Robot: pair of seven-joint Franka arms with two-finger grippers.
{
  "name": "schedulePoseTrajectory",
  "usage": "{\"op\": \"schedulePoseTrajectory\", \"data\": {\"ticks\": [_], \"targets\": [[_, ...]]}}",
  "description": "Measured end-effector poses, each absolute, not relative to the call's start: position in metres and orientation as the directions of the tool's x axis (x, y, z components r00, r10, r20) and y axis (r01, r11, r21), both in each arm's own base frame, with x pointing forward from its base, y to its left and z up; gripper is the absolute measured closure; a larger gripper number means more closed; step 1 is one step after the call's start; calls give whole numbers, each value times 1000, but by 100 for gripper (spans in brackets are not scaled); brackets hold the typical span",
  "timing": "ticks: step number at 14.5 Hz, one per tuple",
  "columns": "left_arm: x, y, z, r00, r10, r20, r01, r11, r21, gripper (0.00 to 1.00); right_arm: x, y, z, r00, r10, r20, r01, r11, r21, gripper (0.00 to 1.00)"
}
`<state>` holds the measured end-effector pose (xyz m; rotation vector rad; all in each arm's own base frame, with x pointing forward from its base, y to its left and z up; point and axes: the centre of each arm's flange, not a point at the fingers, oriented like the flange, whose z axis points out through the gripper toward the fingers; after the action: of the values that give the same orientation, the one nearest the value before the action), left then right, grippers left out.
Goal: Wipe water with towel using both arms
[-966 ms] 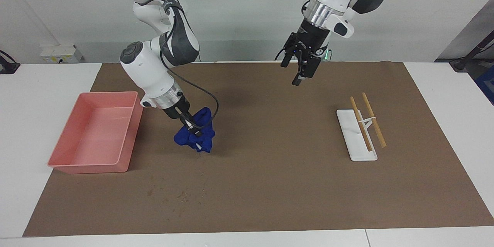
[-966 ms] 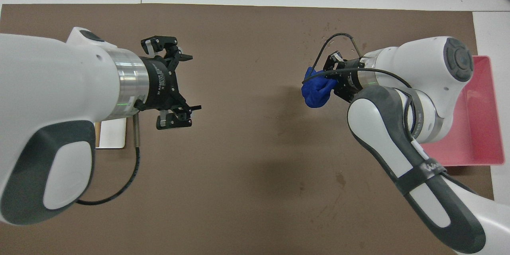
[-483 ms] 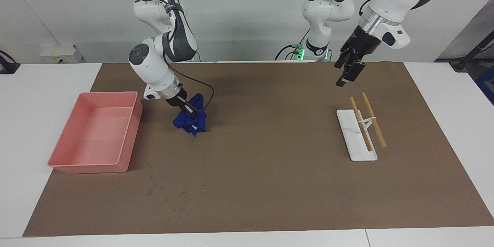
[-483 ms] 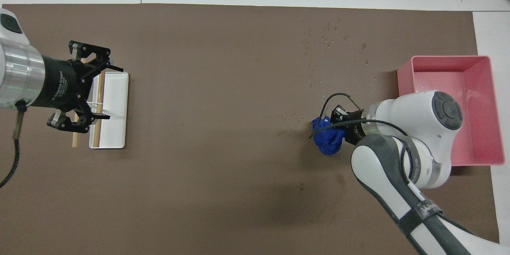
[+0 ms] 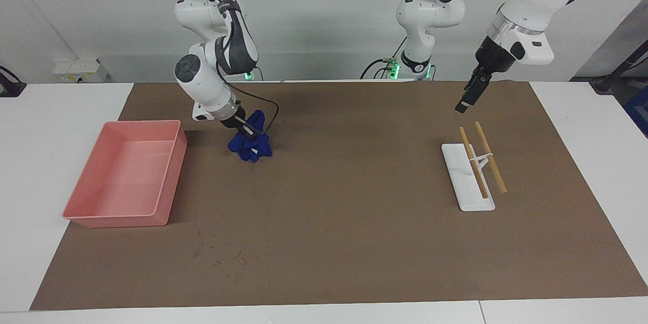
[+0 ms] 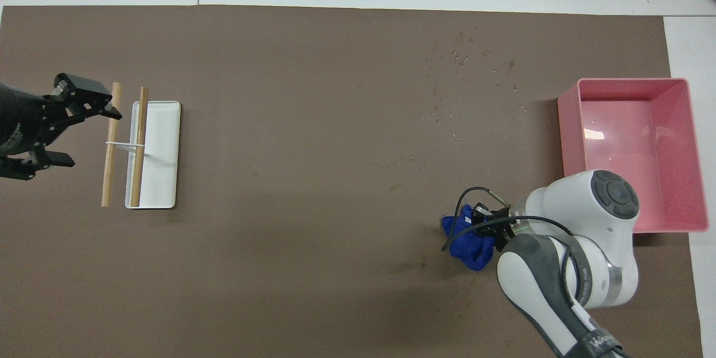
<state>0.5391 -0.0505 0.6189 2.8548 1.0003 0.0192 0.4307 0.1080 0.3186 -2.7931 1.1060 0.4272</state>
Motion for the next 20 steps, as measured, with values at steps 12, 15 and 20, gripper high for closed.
{"op": "schedulePoseTrajectory", "data": {"ticks": [12,15,20], "targets": [[516,-18,609,977,213,-17,208,-965,-158,0,370,101,314,726,-571,-382,-552,-816,171,85],[516,-20,607,978,209,-20,204,-966,-160,0,394,107,354,765,-561,-315,-562,-821,100,85],[526,-19,612,981,183,58,189,-973,-130,0,430,125,465,849,-481,-217,-498,-866,-30,85]]}}
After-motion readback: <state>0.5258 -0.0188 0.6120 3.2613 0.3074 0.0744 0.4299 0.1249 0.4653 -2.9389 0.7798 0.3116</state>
